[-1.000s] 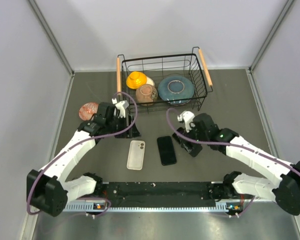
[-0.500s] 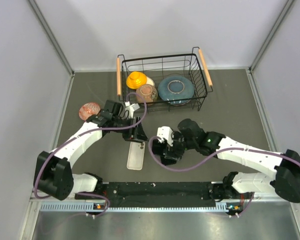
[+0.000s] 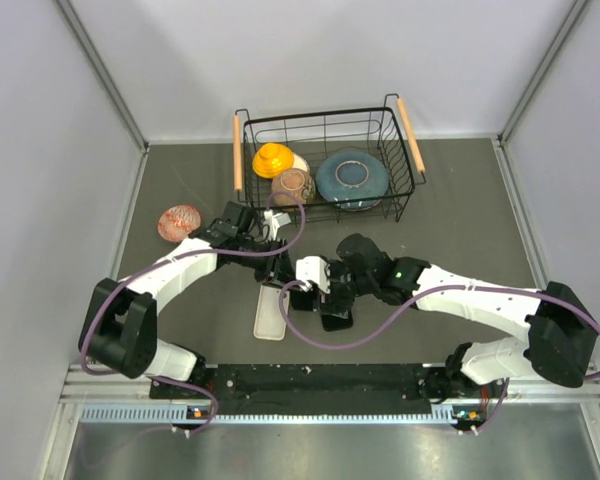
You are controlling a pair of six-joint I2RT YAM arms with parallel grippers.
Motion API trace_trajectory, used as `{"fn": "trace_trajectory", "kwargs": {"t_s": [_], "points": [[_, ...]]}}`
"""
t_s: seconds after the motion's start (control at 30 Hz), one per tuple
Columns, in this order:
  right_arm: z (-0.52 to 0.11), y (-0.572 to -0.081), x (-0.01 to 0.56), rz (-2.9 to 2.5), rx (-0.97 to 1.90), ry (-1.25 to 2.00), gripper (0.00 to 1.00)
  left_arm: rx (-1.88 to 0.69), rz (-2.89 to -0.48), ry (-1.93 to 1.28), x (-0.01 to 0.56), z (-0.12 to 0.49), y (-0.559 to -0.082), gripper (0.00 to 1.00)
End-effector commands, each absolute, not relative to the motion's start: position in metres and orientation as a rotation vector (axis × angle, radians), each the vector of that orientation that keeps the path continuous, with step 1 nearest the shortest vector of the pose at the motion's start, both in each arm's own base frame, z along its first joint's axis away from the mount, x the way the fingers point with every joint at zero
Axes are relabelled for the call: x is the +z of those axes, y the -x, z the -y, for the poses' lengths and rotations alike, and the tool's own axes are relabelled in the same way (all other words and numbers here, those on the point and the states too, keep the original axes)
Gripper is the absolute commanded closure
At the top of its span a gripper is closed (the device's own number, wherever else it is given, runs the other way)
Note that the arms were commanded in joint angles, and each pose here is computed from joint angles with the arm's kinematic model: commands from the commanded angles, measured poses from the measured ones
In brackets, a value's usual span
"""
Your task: Put the phone into the phone case
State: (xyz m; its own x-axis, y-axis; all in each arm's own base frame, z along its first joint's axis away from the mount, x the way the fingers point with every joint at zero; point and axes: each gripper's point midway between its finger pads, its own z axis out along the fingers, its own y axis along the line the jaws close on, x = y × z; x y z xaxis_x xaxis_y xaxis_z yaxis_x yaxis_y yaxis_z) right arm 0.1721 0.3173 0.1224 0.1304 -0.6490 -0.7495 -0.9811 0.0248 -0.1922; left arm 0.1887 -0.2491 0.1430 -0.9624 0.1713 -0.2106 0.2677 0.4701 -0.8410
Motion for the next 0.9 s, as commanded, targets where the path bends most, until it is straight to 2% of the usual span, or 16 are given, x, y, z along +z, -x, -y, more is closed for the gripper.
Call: {"fn": "trace_trajectory", "kwargs": {"t_s": [0.0,0.1,0.17,0.3,0.43,0.57,0.7,0.87], "points": [[-0.343,-0.177,0.164,-1.417,0.622,1.655,0.65,-1.577,-2.560,-0.449,0.147,0.255,-0.189,0.75],[-0.342,-0.178,0.161,-1.419,0.613,1.651,0.64,-1.607,-2.552,-0.461,0.148,0.257,-0.188,0.92],[-0.341,-0.180,0.160,-1.427,0.603,1.637,0.58,-1.631,-2.551,-0.455,0.150,0.258,-0.187,0.99],[-0.341,-0.184,0.171,-1.445,0.611,1.542,0.31,-1.664,-2.515,-0.430,0.158,0.261,-0.190,1.00],[-0.335,-0.178,0.182,-1.433,0.672,1.412,0.22,-1.642,-2.478,-0.385,0.168,0.262,-0.195,1.00],[-0.328,-0.165,0.199,-1.441,0.788,1.272,0.01,-1.626,-2.422,-0.364,0.184,0.263,-0.198,1.00],[-0.315,-0.160,0.213,-1.427,0.831,1.131,0.01,-1.642,-2.373,-0.355,0.197,0.263,-0.198,1.00],[-0.303,-0.169,0.249,-1.522,0.937,0.786,0.04,-1.606,-2.244,-0.319,0.221,0.261,-0.204,1.00]]}}
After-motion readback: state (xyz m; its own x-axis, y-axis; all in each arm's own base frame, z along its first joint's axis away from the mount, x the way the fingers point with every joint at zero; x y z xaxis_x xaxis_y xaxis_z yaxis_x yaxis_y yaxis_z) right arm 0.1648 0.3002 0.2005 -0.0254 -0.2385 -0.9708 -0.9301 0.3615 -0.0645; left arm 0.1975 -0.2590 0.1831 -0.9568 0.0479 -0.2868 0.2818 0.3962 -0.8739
